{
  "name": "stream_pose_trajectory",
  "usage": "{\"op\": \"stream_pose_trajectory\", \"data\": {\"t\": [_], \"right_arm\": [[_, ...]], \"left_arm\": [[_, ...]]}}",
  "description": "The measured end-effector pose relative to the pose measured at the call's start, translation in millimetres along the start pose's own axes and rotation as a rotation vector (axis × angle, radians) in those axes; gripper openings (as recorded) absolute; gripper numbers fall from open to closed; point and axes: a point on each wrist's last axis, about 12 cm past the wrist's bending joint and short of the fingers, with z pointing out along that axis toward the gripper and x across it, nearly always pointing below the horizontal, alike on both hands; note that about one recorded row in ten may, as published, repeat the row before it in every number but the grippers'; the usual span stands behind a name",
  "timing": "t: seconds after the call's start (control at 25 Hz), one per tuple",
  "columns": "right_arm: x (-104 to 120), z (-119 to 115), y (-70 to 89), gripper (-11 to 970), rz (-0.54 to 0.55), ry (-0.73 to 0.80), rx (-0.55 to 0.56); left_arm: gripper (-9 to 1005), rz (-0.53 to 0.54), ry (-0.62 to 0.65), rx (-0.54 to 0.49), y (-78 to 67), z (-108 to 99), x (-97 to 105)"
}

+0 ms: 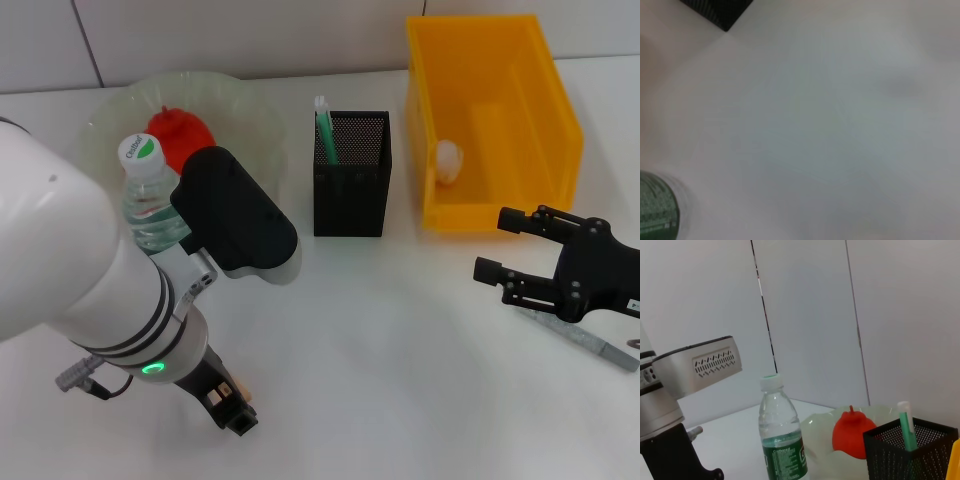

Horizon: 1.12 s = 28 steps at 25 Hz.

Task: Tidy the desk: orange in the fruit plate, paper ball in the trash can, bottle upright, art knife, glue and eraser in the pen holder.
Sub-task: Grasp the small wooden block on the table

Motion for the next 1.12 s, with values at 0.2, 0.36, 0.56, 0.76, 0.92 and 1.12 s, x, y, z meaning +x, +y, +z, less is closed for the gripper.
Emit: {"op": "stream_pose_trajectory", "data": {"t": [0.2,0.36,0.56,0.76,0.92,1.12], "right_arm": [[0.1,0.0,-0.1,763,0.000,0.000,0.001],[-0.1,0.3,-0.2,763,-0.001,0.000,0.001],[-0.6,0.2,-0.8,762,-0.002,-0.001,0.003],[-0.7,0.0,-1.0,762,-0.002,-0.001,0.003],[-0.8,0.0,-1.0,762,-0.002,-0.001,0.003],[-0.8,0.0,-1.0,762,-0.002,-0.001,0.003]], "left_arm": [[701,0.000,0.001,-0.001,0.8,0.0,-0.8],[700,0.003,0.003,-0.003,1.0,0.1,-1.6],[698,0.005,0.003,-0.003,0.8,0.1,-1.9],[548,0.006,0.005,-0.001,0.6,0.0,-1.9],[438,0.008,0.008,-0.001,0.0,0.5,-1.6],[439,0.019,0.010,-0.001,-2.0,1.4,-2.0]]}}
